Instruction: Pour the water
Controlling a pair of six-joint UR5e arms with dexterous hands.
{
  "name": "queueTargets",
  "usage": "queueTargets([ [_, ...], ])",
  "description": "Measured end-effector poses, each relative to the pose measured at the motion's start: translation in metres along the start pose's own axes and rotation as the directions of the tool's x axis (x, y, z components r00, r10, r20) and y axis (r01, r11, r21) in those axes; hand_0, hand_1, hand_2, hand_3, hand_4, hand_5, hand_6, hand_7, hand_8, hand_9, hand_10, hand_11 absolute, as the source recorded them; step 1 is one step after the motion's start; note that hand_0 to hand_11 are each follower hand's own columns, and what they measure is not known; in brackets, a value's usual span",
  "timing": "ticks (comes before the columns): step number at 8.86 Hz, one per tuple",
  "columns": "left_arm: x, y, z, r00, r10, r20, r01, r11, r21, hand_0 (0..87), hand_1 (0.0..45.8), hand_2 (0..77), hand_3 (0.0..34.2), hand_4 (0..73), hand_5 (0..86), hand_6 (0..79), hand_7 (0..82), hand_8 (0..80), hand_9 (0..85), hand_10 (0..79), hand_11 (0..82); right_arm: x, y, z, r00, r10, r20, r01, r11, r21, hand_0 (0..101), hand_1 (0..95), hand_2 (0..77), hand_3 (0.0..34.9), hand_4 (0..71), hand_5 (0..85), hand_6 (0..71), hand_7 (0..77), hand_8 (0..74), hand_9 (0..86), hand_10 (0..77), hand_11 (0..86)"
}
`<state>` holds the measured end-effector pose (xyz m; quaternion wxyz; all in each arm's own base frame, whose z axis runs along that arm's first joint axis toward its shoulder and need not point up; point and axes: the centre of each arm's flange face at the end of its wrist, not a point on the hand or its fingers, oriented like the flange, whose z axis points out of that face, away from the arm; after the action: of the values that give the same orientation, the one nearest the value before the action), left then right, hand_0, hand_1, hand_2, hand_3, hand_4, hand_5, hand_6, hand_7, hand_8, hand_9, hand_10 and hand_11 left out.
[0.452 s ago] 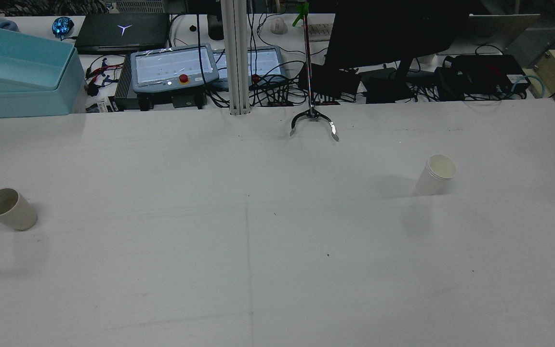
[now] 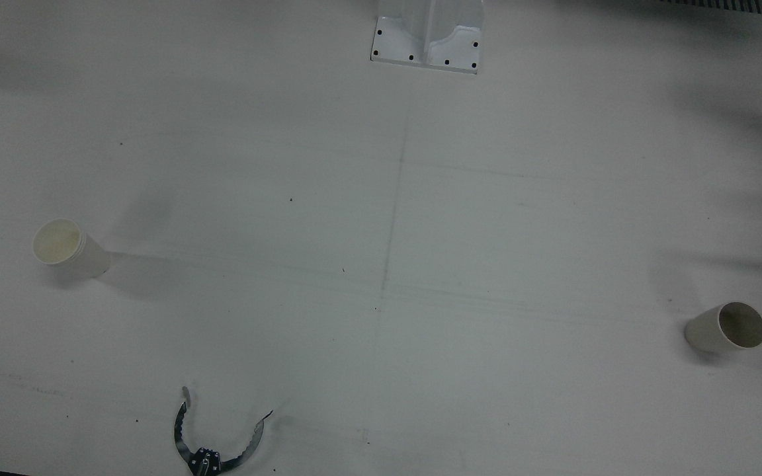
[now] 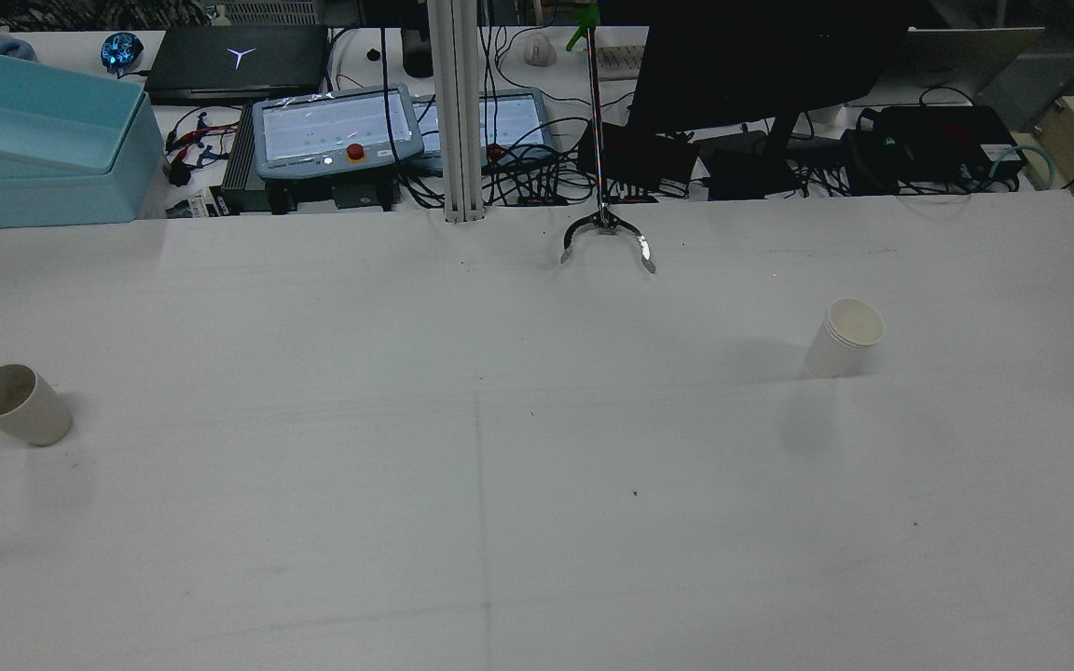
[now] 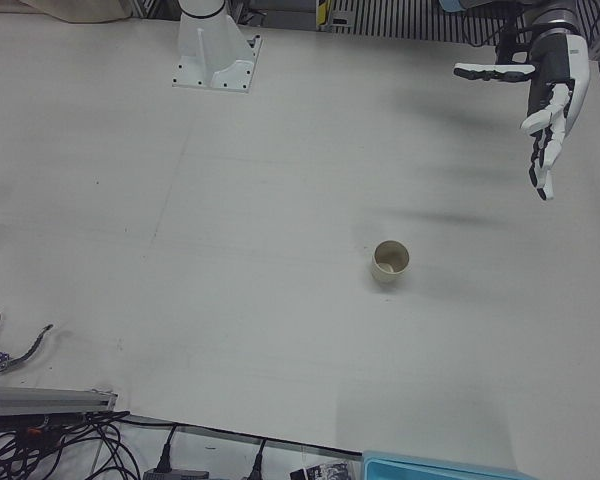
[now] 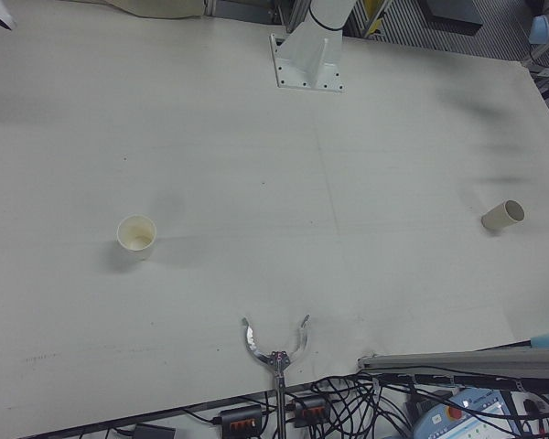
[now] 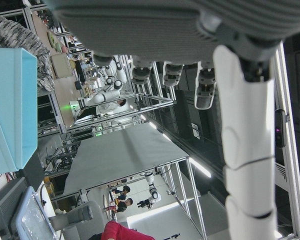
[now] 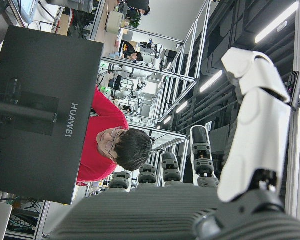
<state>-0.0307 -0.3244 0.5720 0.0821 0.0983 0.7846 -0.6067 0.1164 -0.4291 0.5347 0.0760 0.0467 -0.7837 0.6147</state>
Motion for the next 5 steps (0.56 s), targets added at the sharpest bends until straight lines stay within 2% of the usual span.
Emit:
queueTargets([
  [1,0.000,0.002,0.001,1.000,-0.009,0.001,0.009,1.000,-0.001,63.5,20.7,0.5,11.8,14.2,18.0,1.6,11.4,11.5,1.1,0.0,0.5,0.002,-0.003,-0.004,1.000,0.000,-0.004,0.000,1.000,0.008,54,24.0,26.2,2.9,16.4,24.5,3.8,14.7,5.4,6.5,2.2,4.4],
  [2,-0.001,0.002,0.001,1.000,-0.007,0.000,0.007,1.000,-0.001,63.5,20.7,0.5,11.8,14.2,18.0,1.6,11.4,11.5,1.1,0.0,0.5,0.005,-0.006,-0.007,1.000,0.001,-0.012,-0.001,1.000,0.016,55,24.0,24.5,4.6,13.6,24.0,6.5,14.7,4.4,6.5,2.7,4.4],
  [3,-0.001,0.002,0.002,1.000,0.005,-0.003,-0.005,1.000,-0.006,66.1,20.7,0.5,7.2,14.7,19.6,2.7,11.4,12.0,1.1,0.0,0.5,0.008,-0.006,-0.007,1.000,0.003,-0.018,-0.003,1.000,0.018,54,24.0,24.5,4.6,11.5,23.5,5.4,13.6,4.4,6.0,2.7,4.4],
  [4,-0.002,0.002,0.003,1.000,0.022,-0.006,-0.022,1.000,-0.013,64.4,20.7,0.5,5.4,13.1,19.1,2.7,11.4,12.0,1.1,0.0,0.5,0.009,-0.007,-0.007,1.000,0.004,-0.021,-0.004,1.000,0.019,54,24.0,24.5,4.6,11.5,23.5,5.4,13.6,4.4,6.0,2.7,4.4],
  [5,-0.006,-0.008,0.002,0.999,0.040,-0.009,-0.040,0.999,-0.023,61.4,18.5,0.5,12.1,7.1,12.5,1.1,9.3,12.0,1.1,0.0,0.5,0.009,-0.007,-0.007,1.000,0.004,-0.022,-0.003,1.000,0.021,54,24.0,24.5,4.6,11.5,23.5,5.4,13.6,4.4,6.0,2.2,4.4],
])
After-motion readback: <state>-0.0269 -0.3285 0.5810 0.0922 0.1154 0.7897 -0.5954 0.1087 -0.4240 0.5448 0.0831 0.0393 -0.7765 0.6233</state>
